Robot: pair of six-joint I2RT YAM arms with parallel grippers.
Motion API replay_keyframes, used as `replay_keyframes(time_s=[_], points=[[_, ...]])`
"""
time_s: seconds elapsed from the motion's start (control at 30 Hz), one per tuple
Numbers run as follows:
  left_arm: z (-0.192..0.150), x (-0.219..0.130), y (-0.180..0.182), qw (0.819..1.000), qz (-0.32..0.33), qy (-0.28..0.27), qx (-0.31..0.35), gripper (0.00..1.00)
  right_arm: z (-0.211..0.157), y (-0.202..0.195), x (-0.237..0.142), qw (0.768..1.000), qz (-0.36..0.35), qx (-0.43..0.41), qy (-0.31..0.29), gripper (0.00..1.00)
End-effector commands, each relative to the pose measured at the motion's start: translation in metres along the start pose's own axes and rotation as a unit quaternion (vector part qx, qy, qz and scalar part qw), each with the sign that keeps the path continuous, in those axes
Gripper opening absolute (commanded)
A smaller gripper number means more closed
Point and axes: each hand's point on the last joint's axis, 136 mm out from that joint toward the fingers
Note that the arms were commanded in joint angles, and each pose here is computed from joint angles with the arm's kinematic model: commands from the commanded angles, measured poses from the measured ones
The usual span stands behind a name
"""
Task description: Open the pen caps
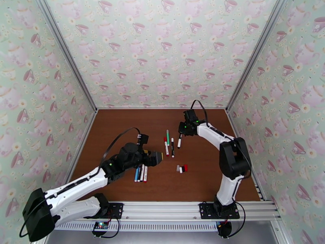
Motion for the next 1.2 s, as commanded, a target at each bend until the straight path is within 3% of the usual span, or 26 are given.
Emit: replay_keyframes(time_s=[0.0, 0.2, 0.5, 0.8, 1.07, 1.17], points=[[0.008, 0.008, -0.018, 0.999, -0.049, 0.002, -0.004, 1.00, -0.007, 0.023, -0.030, 0.999, 0.047, -0.004, -0.018, 0.19], [0.016, 0.023, -0.024, 0.996, -0.079, 0.002, -0.039, 1.00, -0.024, 0.044, -0.076, 0.995, 0.089, 0.001, -0.046, 0.19], [0.037, 0.039, -0.035, 0.993, -0.109, -0.018, -0.036, 0.99, -0.045, 0.071, -0.131, 0.985, 0.158, 0.019, -0.066, 0.19], [0.047, 0.053, -0.043, 0.991, -0.129, -0.020, -0.042, 0.84, -0.060, 0.088, -0.167, 0.972, 0.217, 0.055, -0.078, 0.19], [0.046, 0.059, -0.055, 0.987, -0.158, -0.008, -0.041, 0.57, -0.065, 0.102, -0.177, 0.964, 0.242, 0.062, -0.086, 0.18], [0.046, 0.059, -0.058, 0.987, -0.159, -0.008, -0.035, 0.55, -0.068, 0.105, -0.175, 0.965, 0.242, 0.058, -0.083, 0.18]])
Point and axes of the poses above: each hand's point on the last joint's axis, 136 mm out from that joint toward the fingers, its own x axis out along the fingers, its own y axis along the line the jaws close on, z = x × y, and after that the axes turned 9 degrees about x, right-handed
